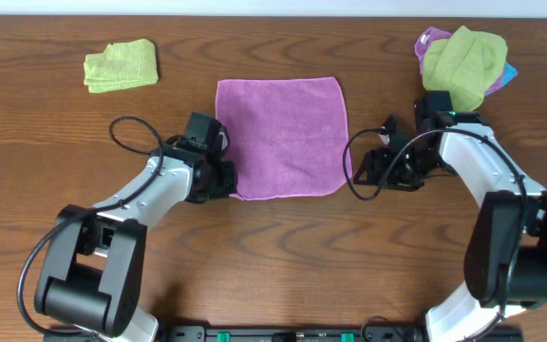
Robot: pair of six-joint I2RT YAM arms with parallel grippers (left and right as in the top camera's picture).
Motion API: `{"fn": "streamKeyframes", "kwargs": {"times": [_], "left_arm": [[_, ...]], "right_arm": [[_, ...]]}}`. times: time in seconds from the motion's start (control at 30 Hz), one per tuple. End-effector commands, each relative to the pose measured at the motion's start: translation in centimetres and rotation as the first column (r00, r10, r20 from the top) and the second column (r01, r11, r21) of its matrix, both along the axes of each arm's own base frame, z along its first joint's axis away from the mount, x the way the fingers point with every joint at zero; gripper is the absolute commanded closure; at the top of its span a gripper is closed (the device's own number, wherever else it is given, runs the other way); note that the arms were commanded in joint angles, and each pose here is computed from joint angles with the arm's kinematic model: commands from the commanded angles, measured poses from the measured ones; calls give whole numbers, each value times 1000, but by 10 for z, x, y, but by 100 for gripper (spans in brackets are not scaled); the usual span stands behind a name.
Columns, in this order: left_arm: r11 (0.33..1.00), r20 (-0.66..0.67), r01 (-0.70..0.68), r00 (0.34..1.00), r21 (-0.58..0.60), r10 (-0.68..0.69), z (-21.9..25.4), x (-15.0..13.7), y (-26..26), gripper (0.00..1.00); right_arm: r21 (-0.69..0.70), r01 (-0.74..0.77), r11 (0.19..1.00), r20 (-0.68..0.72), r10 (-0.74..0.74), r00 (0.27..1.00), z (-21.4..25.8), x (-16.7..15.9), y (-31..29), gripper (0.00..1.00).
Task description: Fold the cloth
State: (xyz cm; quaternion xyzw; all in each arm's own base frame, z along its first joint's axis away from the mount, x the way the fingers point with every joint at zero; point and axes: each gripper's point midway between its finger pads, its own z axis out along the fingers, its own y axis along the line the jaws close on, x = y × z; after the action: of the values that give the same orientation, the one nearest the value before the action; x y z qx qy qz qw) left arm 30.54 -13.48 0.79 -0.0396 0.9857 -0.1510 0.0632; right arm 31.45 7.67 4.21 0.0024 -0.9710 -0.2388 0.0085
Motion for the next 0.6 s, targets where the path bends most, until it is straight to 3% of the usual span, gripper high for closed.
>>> {"fn": "streamKeyframes", "kwargs": {"times": [0.0, 0.07, 0.13, 0.23, 0.27, 0.57], "left_arm": [[999, -24, -10, 1000, 42, 11, 0, -1, 16, 94], [999, -56, -4, 998, 53, 7, -1, -8, 22, 91], [998, -73, -1, 997, 60, 6, -2, -12, 26, 77], [998, -67, -10, 998, 59, 14, -1, -9, 30, 41], [998, -65, -15, 998, 58, 19, -1, -8, 31, 25], [996, 87, -84, 993, -12, 85, 14, 39, 43, 16]], "right_arm": [[20, -13, 1000, 18, 12, 1000, 4, 2, 0, 31], [20, -13, 1000, 18, 13, 1000, 4, 2, 0, 30], [20, -16, 1000, 21, 16, 1000, 4, 2, 0, 29], [22, -16, 1000, 28, 15, 999, 4, 4, 0, 28], [31, -24, 999, 36, 22, 999, 5, 4, 1, 28], [87, -90, 992, 134, 77, 988, 10, 18, 10, 32]]}}
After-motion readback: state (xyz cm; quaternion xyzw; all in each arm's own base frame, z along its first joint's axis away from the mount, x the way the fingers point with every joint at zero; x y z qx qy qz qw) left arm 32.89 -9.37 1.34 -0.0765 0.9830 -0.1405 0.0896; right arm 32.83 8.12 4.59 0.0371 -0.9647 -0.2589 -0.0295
